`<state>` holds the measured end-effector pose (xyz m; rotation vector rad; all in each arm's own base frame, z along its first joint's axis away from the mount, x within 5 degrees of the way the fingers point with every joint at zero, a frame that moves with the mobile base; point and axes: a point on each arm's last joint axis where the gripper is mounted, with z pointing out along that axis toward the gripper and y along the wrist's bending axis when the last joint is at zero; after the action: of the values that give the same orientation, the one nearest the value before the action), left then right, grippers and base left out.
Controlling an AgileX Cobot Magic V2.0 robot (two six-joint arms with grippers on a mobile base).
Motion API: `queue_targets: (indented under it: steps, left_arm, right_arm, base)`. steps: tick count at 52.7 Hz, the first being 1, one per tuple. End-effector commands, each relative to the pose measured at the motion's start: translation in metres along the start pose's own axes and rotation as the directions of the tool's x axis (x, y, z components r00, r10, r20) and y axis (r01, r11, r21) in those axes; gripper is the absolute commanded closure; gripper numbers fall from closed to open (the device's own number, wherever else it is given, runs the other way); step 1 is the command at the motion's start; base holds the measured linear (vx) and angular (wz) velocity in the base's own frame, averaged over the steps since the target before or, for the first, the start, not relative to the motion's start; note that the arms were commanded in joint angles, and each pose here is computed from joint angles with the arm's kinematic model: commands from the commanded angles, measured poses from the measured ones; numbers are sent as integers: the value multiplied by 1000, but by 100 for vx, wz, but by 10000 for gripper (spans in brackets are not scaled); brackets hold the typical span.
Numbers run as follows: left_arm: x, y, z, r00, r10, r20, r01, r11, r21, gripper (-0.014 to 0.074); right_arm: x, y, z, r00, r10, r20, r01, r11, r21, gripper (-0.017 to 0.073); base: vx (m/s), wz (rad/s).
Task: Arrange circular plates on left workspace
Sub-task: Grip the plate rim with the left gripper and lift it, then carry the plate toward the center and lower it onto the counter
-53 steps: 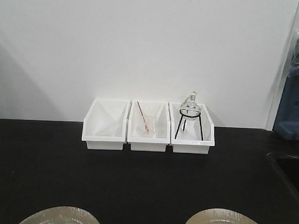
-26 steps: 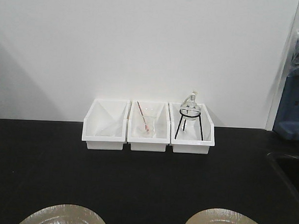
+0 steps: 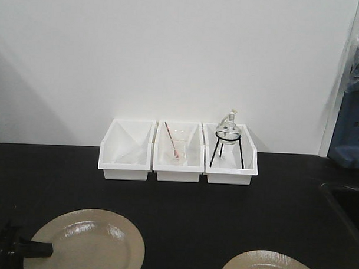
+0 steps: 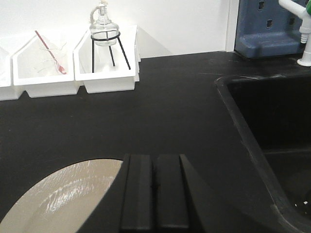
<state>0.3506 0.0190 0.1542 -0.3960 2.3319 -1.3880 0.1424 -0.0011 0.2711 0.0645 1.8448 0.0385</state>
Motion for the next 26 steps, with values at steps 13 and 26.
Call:
queue_targets:
  steps: [13,26]
  left_arm:
    - [-20,-75,32,991,57,122,-75,986,149,593]
    - [-44,-104,62,989,31,144,-54,987,155,593]
  right_arm:
    - [-20,1,-1,993,-19,113,19,1000,-3,558]
    - [-20,1,-1,993,-19,114,19,1000,-3,558]
  base:
    - [0,0]
    - [0,0]
